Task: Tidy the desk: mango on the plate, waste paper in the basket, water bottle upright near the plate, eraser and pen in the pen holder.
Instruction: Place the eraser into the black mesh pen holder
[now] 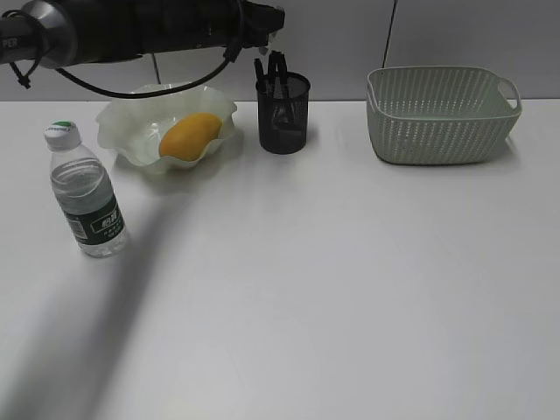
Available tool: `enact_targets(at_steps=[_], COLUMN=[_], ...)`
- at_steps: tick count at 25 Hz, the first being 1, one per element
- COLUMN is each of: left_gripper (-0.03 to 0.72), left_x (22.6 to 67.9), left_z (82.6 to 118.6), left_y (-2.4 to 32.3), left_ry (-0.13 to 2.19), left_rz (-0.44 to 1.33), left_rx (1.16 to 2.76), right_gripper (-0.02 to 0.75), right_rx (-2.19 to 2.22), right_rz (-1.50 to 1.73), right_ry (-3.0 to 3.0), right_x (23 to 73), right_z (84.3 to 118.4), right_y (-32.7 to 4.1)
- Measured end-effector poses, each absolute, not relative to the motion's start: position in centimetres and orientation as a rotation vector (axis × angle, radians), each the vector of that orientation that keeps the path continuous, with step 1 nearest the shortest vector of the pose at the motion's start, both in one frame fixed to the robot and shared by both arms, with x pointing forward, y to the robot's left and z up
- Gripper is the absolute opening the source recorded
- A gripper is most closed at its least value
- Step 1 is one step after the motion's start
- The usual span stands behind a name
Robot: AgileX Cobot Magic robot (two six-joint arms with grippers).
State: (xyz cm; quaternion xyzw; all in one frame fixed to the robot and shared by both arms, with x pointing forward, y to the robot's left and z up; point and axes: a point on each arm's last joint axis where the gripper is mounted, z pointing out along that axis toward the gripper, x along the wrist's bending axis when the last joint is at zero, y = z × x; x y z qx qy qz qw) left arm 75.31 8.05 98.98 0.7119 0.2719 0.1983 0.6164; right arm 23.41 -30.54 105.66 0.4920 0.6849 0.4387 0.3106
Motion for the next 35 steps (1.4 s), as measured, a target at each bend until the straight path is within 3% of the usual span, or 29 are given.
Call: enact_targets(at_steps=[15,23,30,35], left_gripper=[0.176,0.304,0.342,0.345], left_x=[75.0,75.4,75.6,75.0], left_z=[99.2,101.0,101.3,104.6], left_y=[7.8,7.5,7.5,8.8], left_ry=[0.574,0.511,0.510,0.594], left_rz=[0.427,0.469,0.467,0.430], left_rx=[1.636,1.605,1.590,1.583], right_gripper=[0.305,0.286,0.283,0.280], right_rx=[1.299,1.299,1.299,1.300], right_rz=[1.159,1.159,1.159,1.160], right_ry=[1.808,1.808,1.808,1.807], right_x=[23.4,23.4,23.4,23.4], right_z=[105.7,105.7,105.7,105.7], right_y=[-30.5,-30.5,-30.5,-30.5])
